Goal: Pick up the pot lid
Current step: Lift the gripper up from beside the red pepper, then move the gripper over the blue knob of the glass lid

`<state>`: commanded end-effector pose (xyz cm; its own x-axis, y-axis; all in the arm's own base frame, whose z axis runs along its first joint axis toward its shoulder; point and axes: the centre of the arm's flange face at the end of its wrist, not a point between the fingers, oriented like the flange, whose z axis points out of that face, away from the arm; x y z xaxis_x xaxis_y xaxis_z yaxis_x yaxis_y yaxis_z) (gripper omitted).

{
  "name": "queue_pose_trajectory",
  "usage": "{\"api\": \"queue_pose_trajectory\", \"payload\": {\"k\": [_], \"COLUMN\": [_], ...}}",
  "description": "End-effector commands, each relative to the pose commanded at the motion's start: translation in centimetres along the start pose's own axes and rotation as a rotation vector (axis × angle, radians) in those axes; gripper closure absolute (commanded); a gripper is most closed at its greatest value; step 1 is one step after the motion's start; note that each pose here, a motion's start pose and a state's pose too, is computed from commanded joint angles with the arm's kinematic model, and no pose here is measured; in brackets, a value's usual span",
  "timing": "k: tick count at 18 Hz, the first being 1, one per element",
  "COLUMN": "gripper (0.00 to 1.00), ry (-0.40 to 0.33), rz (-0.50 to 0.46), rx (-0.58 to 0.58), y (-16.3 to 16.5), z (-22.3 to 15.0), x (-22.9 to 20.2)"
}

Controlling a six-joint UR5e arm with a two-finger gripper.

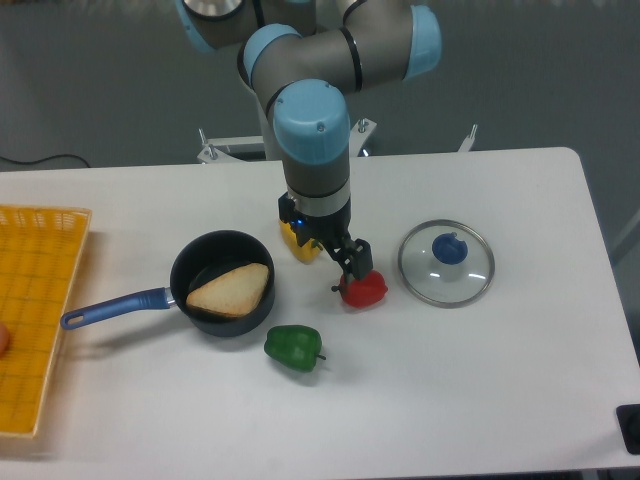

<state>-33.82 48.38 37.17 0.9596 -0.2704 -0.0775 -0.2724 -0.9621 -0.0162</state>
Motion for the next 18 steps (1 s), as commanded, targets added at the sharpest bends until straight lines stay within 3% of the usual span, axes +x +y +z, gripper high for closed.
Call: {"api": "queue_pose_trajectory", "payload": {"k": [13,18], "gripper": [0.01,0.01], "ry": [0.005,0.032], "rz": [0.088,0.115], "rx": [-0.008,-0.018], "y": [3.4,7.1], "z": [-0.4,-0.2], "x": [-2.2,-4.1]}}
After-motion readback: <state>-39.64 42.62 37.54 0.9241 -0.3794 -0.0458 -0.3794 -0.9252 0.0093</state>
